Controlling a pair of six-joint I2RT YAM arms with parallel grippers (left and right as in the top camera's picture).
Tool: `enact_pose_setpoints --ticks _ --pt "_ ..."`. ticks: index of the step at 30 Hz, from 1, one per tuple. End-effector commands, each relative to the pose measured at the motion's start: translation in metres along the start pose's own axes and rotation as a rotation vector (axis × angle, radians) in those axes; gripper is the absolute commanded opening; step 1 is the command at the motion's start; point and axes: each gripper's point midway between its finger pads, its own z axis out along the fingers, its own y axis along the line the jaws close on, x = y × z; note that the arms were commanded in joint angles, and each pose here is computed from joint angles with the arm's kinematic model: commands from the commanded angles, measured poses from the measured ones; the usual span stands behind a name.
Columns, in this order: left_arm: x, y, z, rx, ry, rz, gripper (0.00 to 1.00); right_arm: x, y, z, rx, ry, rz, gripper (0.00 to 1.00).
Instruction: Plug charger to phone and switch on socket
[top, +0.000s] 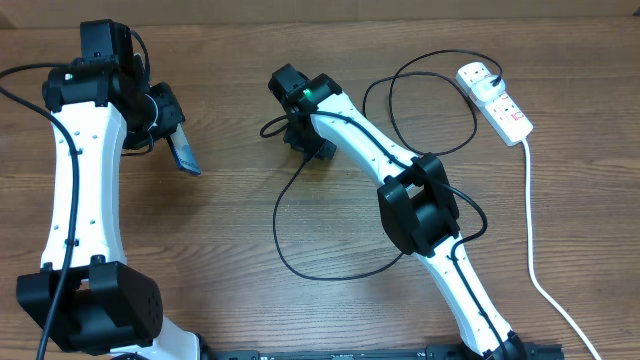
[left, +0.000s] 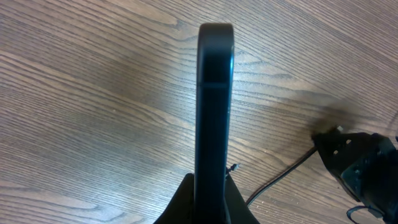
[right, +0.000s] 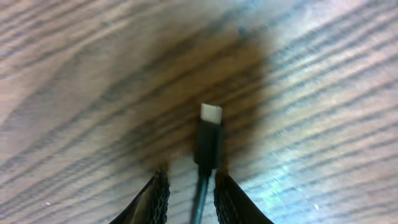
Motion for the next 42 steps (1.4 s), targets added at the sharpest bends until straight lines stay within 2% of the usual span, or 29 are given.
enact_pose_setpoints --ticks 1,30,39,42 --pt "0.0 0.001 -0.001 0.002 -0.003 -0.015 0.04 0.002 -0.013 0.021 0.046 0.013 -0.014 0.26" --pt "0.0 0.001 -0.001 0.002 -0.004 -0.015 0.04 -0.003 -0.029 0.02 0.105 0.01 0.003 0.24" --pt "0.0 0.001 -0.001 0.002 -0.003 -0.015 0.04 -0.003 -0.029 0.02 0.102 0.008 0.003 0.17" --pt "0.0 0.001 -0.001 0.002 -0.003 -0.015 0.04 -0.003 -0.028 0.02 0.099 0.007 0.003 0.11"
